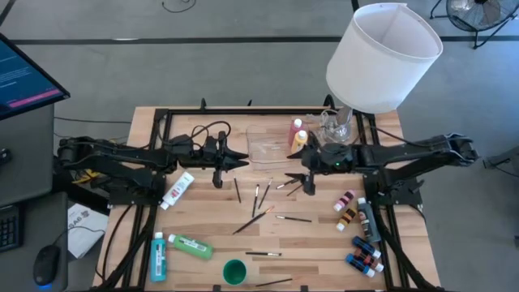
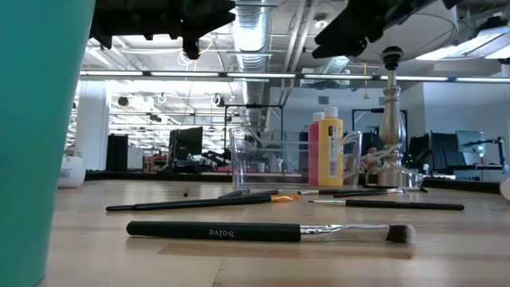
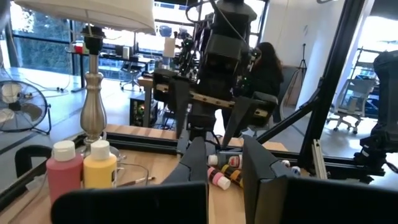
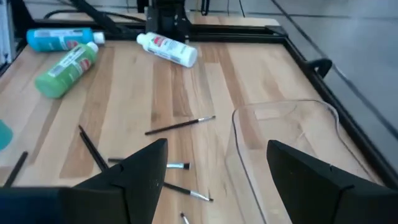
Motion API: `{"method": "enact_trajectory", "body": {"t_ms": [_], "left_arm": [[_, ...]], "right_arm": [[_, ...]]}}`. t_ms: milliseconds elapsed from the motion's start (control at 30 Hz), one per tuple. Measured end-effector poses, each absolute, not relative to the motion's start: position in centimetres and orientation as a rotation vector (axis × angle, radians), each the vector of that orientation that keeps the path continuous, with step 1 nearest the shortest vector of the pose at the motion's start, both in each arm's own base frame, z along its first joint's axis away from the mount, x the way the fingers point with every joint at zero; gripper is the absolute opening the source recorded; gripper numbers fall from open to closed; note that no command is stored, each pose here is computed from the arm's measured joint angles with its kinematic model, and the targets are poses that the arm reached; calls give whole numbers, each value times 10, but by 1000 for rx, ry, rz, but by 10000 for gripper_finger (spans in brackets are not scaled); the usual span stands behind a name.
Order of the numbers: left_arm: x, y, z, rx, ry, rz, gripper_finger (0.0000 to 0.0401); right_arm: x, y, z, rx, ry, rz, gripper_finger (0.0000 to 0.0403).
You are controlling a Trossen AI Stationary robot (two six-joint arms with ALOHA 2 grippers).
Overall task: Pick & Place Paint Supplies
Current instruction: Put the small yellow paint bottle into the transparent bin
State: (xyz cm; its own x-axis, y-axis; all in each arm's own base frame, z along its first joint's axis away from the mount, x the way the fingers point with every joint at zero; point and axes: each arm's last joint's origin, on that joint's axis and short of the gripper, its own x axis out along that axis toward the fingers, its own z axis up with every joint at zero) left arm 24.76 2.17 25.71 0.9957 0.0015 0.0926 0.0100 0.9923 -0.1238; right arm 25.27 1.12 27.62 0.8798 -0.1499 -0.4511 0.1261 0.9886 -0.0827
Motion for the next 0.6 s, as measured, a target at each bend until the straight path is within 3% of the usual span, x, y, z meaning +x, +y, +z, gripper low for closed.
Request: {"method": "enact_trajectory", "body": {"t_ms": [267,600], "left_arm": [[248,22,256,-131,-88,-5,2],[248,21,255,-134,-78,-7,2]], "right_arm": [[266,2,263,11,656,-206,268],[235,3,241,163,1164,-283,268]]}}
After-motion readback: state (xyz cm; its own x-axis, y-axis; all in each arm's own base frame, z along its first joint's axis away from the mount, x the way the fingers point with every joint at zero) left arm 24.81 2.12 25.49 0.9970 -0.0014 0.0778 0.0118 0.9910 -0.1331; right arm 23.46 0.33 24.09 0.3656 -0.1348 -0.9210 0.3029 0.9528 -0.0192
